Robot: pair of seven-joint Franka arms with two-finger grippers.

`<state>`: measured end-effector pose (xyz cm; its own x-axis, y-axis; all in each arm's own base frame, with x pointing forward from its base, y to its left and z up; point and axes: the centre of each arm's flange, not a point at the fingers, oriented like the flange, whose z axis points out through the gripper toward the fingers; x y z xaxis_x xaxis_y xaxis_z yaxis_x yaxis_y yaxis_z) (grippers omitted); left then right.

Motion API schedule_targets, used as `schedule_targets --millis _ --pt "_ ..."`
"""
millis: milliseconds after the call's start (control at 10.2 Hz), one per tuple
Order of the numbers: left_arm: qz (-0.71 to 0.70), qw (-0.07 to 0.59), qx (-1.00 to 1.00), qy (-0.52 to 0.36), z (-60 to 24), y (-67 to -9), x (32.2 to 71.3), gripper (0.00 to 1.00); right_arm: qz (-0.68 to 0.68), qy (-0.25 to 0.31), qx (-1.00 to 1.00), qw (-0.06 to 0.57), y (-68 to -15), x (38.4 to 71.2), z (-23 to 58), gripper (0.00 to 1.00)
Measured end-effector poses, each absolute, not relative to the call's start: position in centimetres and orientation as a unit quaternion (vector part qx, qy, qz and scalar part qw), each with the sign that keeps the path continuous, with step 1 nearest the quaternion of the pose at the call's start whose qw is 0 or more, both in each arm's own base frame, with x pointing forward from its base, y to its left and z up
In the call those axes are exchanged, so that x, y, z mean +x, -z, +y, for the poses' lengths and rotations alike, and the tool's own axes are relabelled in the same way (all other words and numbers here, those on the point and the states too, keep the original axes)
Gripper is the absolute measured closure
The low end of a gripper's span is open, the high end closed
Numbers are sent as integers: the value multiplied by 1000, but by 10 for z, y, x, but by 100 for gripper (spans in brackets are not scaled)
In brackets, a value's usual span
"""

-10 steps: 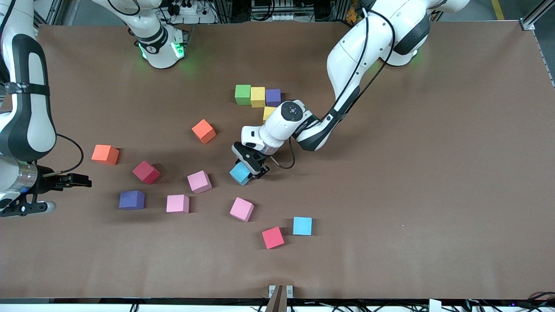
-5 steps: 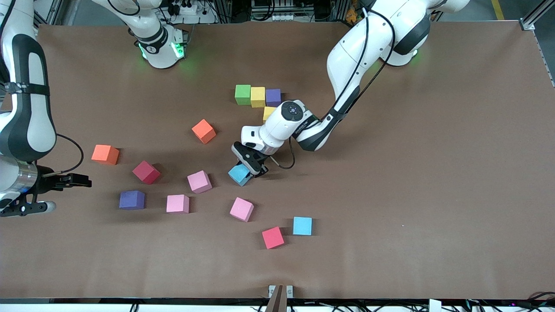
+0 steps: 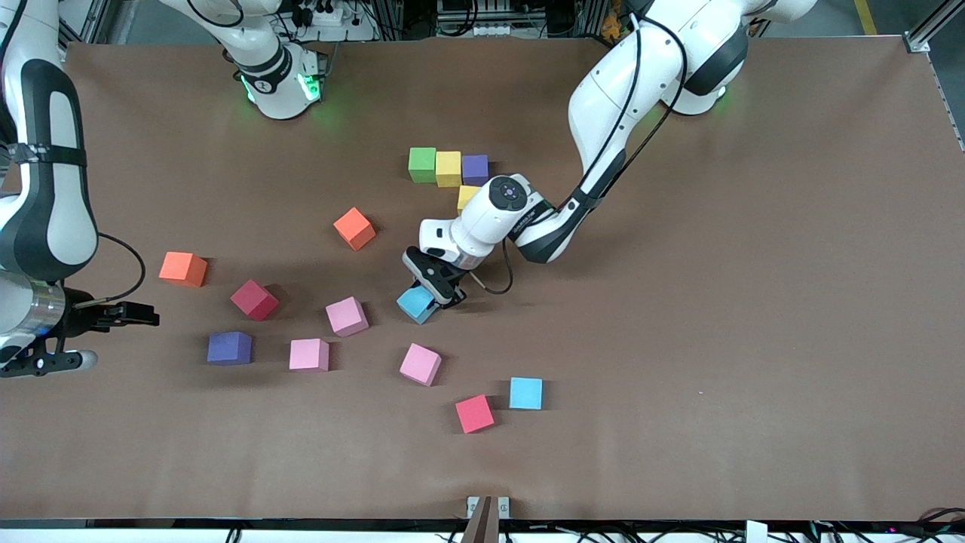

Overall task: Form number 2 with 11 blocks
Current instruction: 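Lift the cyan cube and carry it below the second yellow cube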

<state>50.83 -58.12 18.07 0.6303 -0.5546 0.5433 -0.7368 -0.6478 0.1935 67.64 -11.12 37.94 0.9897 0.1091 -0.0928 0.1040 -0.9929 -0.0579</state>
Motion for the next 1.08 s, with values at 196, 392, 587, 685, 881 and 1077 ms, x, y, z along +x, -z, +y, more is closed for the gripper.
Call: schedule_targets --millis 196,392,587,685,881,1077 --pt "-364 205 881 -224 -581 -181 509 48 -53 -48 -997 26 -379 676 -111 0" --pt "-335 218 889 -222 -577 -186 517 48 -53 -48 -997 26 -379 676 -111 0" --pt "-310 231 895 -223 -574 -199 527 48 -53 -48 -997 26 -379 676 -111 0" --pt "-299 232 901 -213 -572 -205 530 48 -53 -48 -997 26 -379 676 -111 0" --pt "-249 216 929 -167 -561 -223 541 48 -53 -48 -997 26 -379 676 -111 0" --pt "-185 191 955 -128 -537 -246 558 48 -53 -48 -997 26 -379 676 -111 0"
